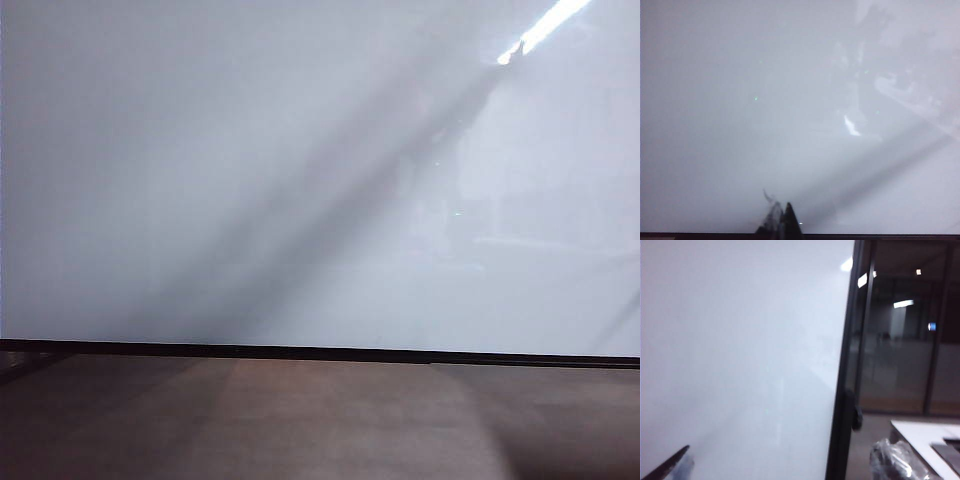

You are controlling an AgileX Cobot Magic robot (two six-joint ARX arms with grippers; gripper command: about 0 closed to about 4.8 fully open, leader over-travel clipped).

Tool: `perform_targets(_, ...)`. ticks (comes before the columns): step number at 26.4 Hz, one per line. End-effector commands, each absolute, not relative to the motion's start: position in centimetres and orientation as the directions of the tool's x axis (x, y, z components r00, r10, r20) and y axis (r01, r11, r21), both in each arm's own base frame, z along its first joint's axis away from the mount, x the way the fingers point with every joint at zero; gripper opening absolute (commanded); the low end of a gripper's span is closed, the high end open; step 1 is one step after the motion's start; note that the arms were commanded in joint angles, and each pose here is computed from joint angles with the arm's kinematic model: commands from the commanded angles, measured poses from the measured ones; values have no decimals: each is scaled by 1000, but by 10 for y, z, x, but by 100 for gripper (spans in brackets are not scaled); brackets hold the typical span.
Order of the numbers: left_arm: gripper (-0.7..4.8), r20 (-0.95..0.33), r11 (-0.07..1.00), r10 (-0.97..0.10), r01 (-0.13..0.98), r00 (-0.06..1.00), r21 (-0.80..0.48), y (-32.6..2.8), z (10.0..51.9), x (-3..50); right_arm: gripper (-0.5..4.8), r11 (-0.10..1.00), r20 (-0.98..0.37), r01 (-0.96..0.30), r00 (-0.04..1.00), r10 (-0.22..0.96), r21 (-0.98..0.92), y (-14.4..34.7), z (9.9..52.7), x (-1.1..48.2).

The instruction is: Reach to the right to find the marker pen, pick it up, and write the number 1 on the whiteboard.

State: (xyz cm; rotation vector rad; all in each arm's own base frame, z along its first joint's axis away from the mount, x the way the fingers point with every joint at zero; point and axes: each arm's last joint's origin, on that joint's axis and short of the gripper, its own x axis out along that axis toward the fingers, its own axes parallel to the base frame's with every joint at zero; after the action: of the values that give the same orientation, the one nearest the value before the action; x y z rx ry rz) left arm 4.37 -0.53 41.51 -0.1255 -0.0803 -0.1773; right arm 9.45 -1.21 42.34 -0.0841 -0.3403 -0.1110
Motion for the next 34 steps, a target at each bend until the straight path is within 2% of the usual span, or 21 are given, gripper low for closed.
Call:
perform_targets(1,-5,31,972,-195,198,980,-126,-6,437,44,444,999,302,32,953,-21,-29,-15,421,103)
perform_targets(2,-5,14,969,-212,212,977,-128,-7,441,44,425,999,290,41,956,-34,-19,-16,420,106)
perform_targets(8,-5,-25,918,-390,386,921,-93,-14,466,59,427,995,144,73,988,-63,-66,-24,401,139)
perform_targets(16,-5,-101,875,-485,481,869,-63,-38,465,96,428,981,112,188,975,-192,40,-45,370,171)
perform_targets(19,-5,-127,849,-525,528,842,-14,-62,462,116,428,969,87,220,969,-230,111,-59,356,182)
perform_targets(25,-5,-173,771,-607,628,775,105,-129,449,150,428,978,31,204,978,-206,44,-78,331,215)
perform_targets(30,-5,-211,650,-731,756,649,71,-168,429,186,431,983,-4,184,983,-184,-25,-89,309,245)
perform_targets(34,-5,-235,593,-765,798,600,107,-189,413,207,431,982,-43,182,982,-184,-48,-96,291,261)
